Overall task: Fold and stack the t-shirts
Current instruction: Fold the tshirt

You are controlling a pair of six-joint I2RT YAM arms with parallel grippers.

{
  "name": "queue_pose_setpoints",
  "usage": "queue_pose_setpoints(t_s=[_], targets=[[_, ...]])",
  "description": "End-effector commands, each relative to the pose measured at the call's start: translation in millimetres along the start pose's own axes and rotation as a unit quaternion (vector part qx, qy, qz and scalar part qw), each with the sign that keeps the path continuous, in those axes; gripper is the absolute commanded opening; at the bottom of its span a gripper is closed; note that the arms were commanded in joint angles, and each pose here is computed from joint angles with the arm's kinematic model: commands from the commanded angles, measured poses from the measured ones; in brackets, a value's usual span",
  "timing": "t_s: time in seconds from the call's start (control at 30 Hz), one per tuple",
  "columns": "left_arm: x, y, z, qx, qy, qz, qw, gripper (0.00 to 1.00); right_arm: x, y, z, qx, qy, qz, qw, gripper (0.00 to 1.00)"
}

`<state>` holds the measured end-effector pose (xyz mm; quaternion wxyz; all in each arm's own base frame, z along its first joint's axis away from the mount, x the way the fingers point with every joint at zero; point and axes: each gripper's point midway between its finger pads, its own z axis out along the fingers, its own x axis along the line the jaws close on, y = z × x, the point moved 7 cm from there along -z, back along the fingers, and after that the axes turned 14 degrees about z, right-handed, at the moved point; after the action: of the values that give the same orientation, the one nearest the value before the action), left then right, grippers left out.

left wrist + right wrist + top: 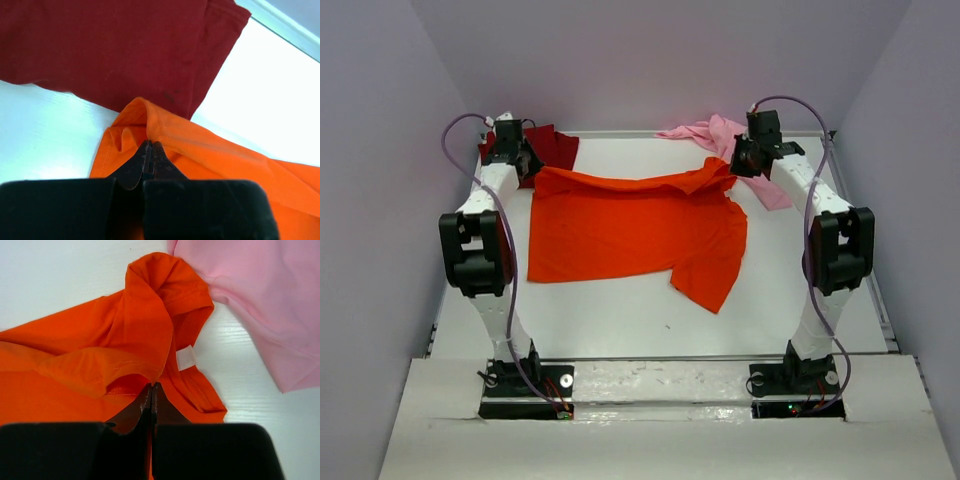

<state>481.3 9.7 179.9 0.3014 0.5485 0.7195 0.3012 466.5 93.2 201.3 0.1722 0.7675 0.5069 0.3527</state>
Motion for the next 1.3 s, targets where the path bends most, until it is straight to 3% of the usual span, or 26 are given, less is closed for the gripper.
queue_pose_setpoints(t_s=[0.0, 0.1, 0.5, 0.73, 1.03, 1.27], targets=[[-4, 5, -22, -0.016, -0.029, -0.015, 0.999, 0.0, -5, 0, -19, -0.016, -0.003, 0.007, 1.0, 0.0], [-4, 1, -36, -0.025, -0.037, -0.019, 0.999, 0.0, -8, -3, -24, -0.016, -0.006, 0.007, 1.0, 0.0], [-15, 77, -117, -0.124, -0.07, -0.016, 0.99, 0.0, 16, 41, -72, -0.07, 0.023, -0.001, 0.997, 0.0], [-15, 86, -147, -0.155, -0.079, -0.018, 0.985, 0.0, 20, 47, -83, -0.079, 0.03, -0.002, 0.996, 0.0], [-18, 86, -138, -0.147, -0.096, -0.017, 0.984, 0.0, 15, 42, -84, -0.082, 0.022, -0.002, 0.996, 0.0], [-17, 72, -97, -0.112, -0.096, -0.024, 0.989, 0.0, 8, 33, -51, -0.06, -0.001, -0.004, 0.998, 0.0]])
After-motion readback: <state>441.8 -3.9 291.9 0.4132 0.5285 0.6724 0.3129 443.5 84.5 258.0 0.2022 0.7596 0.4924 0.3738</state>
